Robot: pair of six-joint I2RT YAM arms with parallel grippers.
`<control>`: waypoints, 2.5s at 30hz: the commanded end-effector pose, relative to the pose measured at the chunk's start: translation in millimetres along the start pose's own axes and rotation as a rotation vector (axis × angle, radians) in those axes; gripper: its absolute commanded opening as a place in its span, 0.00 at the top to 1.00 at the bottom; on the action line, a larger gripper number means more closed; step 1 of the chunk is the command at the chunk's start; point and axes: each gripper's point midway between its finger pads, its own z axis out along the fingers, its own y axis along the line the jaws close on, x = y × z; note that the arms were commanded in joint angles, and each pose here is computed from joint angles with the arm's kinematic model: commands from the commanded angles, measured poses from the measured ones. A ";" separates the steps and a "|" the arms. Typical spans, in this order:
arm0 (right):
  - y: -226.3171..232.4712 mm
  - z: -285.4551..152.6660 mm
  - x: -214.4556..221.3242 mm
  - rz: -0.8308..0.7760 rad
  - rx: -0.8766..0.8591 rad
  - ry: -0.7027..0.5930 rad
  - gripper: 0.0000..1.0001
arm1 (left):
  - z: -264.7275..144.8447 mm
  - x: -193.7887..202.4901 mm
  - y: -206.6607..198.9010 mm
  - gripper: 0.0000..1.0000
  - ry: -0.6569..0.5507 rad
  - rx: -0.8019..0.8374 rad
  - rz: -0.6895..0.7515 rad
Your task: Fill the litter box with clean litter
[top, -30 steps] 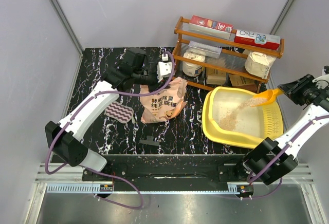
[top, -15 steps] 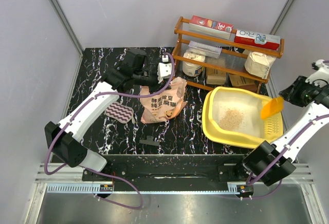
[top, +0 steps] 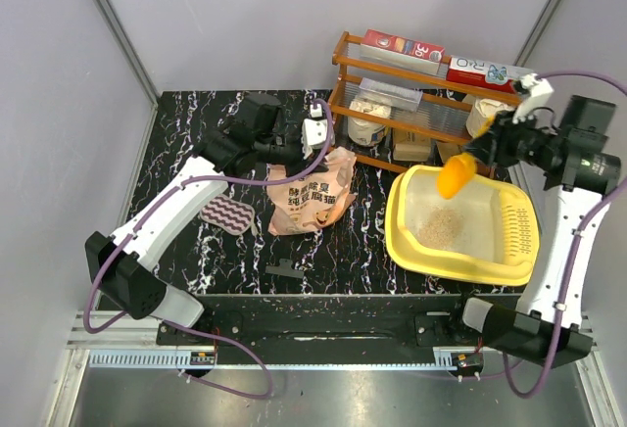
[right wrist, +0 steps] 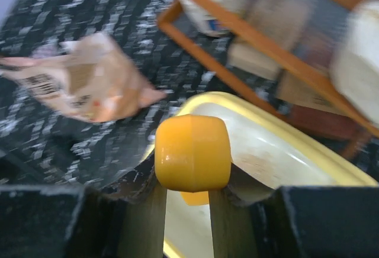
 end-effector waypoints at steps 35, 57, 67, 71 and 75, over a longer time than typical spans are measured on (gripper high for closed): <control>153.5 209.2 -9.3 0.027 -0.005 -0.051 1.00 | -46.7 -10.2 -16.6 0.85 0.015 -0.129 0.066; 178.9 277.2 123.5 0.260 0.059 0.205 1.00 | -28.2 -21.3 -0.7 0.86 -0.005 -0.130 0.054; 225.1 287.9 108.4 0.645 -0.126 0.279 1.00 | -25.3 -37.9 35.5 0.86 0.026 -0.206 0.166; 219.3 283.7 96.7 0.809 -0.208 0.304 1.00 | -26.9 -34.1 41.7 0.86 0.052 -0.231 0.181; 201.9 281.4 86.8 0.902 -0.259 0.295 1.00 | -29.7 -26.6 39.7 0.86 0.079 -0.233 0.172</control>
